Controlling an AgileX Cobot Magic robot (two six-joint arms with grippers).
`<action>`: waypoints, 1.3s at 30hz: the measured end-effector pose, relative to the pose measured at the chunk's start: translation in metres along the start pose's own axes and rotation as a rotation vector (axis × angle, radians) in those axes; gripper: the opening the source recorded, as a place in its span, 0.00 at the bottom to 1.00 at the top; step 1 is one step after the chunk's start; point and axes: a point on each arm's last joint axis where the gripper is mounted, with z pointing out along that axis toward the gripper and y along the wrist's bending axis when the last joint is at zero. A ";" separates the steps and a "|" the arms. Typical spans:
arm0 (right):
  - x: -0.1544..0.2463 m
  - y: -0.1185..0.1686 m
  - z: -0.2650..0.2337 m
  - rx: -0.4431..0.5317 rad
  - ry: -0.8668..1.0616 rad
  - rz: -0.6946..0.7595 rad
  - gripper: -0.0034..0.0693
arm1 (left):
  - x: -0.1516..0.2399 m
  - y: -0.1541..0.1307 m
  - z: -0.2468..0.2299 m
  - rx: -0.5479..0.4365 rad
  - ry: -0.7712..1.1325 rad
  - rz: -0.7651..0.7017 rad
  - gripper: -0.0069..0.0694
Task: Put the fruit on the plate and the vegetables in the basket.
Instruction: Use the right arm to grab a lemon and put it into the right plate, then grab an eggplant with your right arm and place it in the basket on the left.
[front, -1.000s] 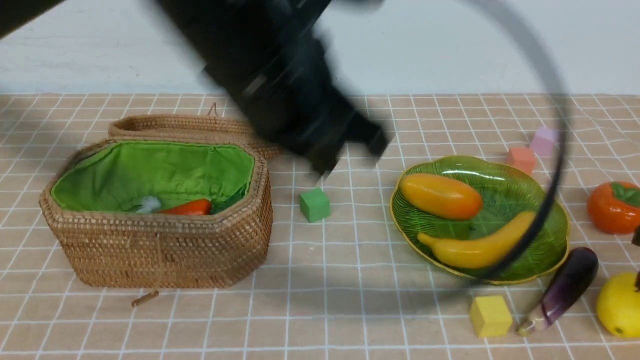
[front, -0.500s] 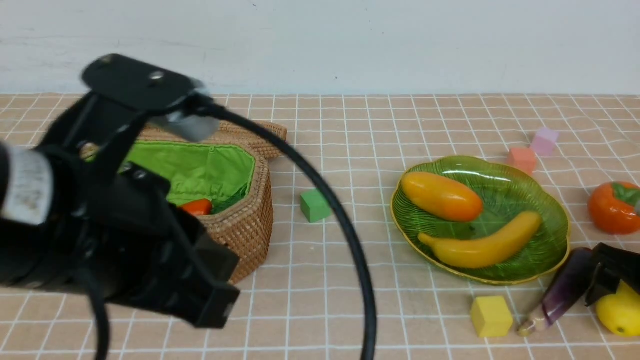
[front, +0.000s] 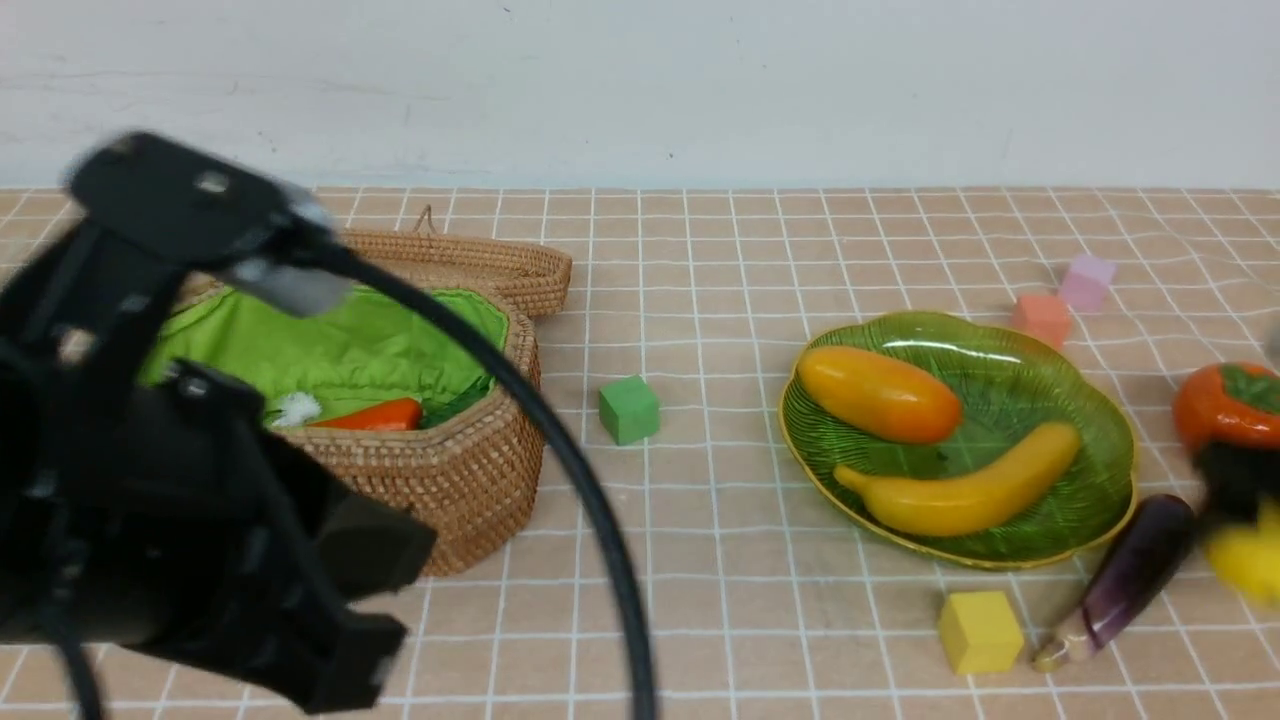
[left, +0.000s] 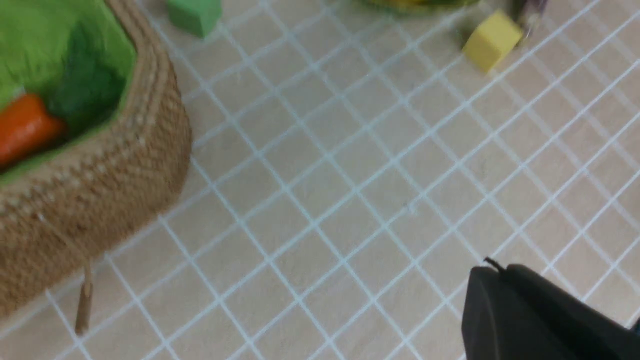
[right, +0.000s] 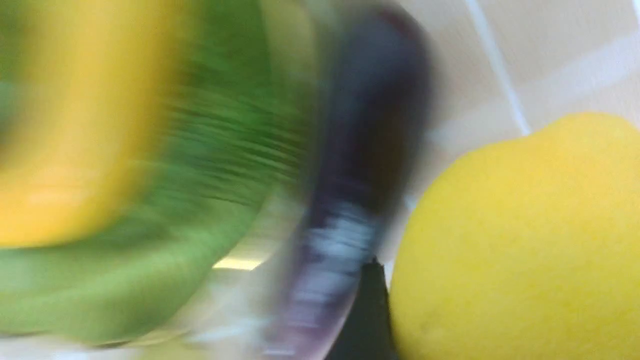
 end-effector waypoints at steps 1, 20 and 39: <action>-0.007 0.012 -0.005 -0.031 -0.034 -0.056 0.87 | -0.001 0.001 -0.002 -0.003 -0.026 0.006 0.07; -0.082 0.084 0.080 -0.141 0.013 -0.194 0.96 | 0.005 0.003 0.001 -0.020 -0.063 0.026 0.07; 0.029 0.006 0.005 0.071 -0.036 0.211 0.83 | 0.007 0.003 0.001 -0.021 -0.038 0.024 0.07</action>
